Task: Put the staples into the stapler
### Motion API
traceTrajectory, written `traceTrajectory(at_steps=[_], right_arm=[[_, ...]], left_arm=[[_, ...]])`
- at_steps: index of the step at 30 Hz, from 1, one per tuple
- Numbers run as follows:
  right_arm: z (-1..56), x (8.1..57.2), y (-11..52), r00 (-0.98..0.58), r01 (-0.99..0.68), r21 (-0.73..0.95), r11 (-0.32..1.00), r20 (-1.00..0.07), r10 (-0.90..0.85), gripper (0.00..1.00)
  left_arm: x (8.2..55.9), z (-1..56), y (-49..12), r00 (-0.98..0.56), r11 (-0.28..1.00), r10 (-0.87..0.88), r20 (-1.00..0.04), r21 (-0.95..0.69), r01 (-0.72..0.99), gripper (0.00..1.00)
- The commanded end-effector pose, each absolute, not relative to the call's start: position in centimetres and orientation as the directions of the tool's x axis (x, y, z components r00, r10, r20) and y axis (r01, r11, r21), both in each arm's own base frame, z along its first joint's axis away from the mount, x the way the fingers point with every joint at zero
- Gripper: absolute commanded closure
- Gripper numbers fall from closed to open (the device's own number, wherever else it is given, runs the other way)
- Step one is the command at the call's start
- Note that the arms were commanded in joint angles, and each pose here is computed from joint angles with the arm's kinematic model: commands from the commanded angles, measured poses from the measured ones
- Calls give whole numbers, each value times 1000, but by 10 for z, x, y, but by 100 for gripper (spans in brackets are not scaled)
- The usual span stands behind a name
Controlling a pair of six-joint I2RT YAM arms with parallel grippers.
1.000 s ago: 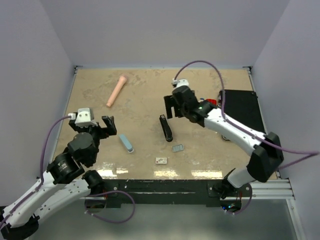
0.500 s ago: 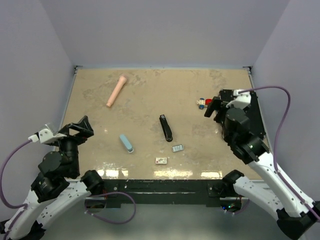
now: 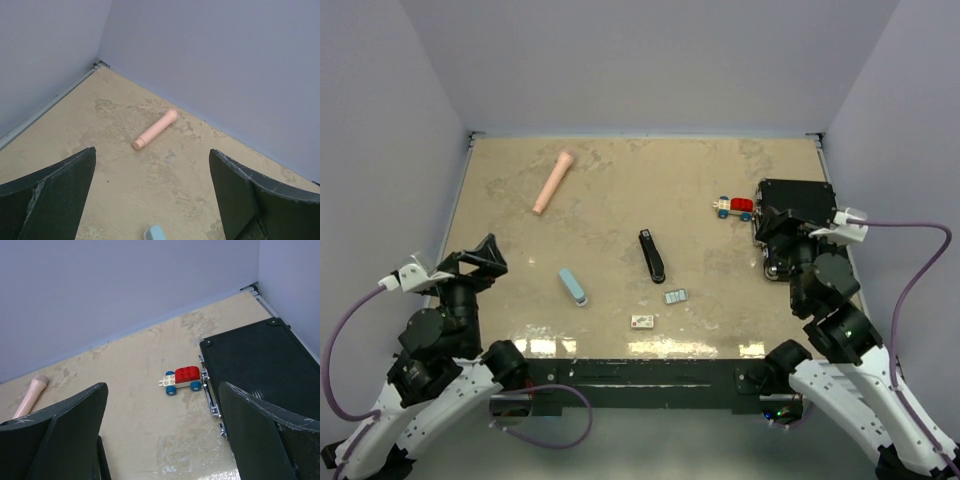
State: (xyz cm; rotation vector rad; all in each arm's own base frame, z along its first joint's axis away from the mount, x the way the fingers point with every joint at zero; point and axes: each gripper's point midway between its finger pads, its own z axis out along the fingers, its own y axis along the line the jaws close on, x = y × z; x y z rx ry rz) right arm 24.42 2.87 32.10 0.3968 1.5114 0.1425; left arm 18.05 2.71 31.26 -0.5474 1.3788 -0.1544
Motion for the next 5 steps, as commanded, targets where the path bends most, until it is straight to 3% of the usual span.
traceTrajectory(at_steps=[1,5], right_arm=[[325,250,28,89,169,342,924,-939,331,2],[323,252,31,78,167,335,927,-942,327,2]], left_arm=[[183,316,28,223,867,-403,-888,-448,-216,0],[185,315,26,217,870,-395,-893,-440,-224,0]])
